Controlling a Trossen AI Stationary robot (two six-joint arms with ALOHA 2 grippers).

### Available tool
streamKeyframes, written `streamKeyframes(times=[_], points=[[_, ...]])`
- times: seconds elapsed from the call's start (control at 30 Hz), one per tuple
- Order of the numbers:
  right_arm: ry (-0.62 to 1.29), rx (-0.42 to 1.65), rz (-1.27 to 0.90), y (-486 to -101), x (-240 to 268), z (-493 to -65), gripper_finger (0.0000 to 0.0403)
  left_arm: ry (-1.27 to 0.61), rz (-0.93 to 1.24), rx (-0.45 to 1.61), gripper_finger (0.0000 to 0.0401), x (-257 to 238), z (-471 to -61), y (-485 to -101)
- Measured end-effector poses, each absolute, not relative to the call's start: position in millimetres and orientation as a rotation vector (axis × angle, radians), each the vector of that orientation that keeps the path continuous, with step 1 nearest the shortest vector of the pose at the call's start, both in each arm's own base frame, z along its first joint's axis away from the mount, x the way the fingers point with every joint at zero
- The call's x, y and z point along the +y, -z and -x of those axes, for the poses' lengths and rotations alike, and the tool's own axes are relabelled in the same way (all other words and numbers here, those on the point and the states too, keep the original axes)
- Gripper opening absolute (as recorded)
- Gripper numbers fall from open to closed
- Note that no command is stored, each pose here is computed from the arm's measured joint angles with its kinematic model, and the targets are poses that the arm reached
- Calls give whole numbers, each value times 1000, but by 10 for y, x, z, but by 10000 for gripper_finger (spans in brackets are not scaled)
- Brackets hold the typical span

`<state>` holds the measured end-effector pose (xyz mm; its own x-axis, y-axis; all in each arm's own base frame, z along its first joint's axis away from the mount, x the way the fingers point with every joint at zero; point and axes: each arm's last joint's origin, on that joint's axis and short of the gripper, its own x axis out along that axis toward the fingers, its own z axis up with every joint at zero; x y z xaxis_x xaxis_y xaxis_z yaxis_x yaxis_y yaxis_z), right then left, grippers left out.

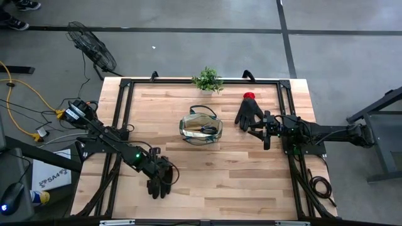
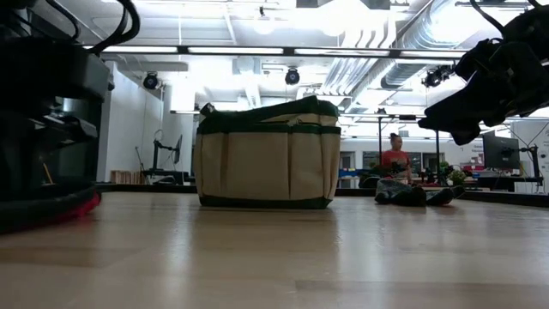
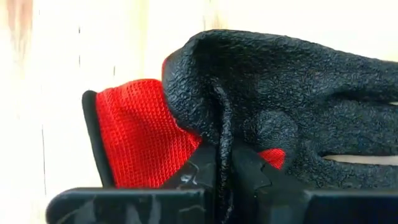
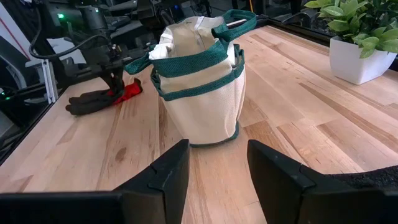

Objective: Pick & Place Garden tools in Gardening bag
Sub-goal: Put the red glove into the gardening bag

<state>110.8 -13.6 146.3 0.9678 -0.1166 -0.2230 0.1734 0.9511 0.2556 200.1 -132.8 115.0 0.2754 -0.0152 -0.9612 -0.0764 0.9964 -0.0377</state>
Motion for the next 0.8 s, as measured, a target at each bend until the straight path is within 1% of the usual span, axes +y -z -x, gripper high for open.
streamKeyframes(times=[0.23,0.37,0.53,0.7,0.8], points=[[148,208,-277,-1463,-135,-1108,153,-144,136,1215,7,-1335,-2052,-1158],[148,208,-277,-1463,-135,-1108,154,-170,135,1173,7,-1380,-2140,-1258],[149,208,-277,-1462,-136,-1108,154,-222,86,1134,7,-1455,-2293,-1512],[149,208,-277,-1463,-136,-1108,154,-284,22,1053,6,-1525,-2448,-1891],[149,208,-277,-1463,-136,-1108,154,-331,-4,958,6,-1563,-2547,-2134]])
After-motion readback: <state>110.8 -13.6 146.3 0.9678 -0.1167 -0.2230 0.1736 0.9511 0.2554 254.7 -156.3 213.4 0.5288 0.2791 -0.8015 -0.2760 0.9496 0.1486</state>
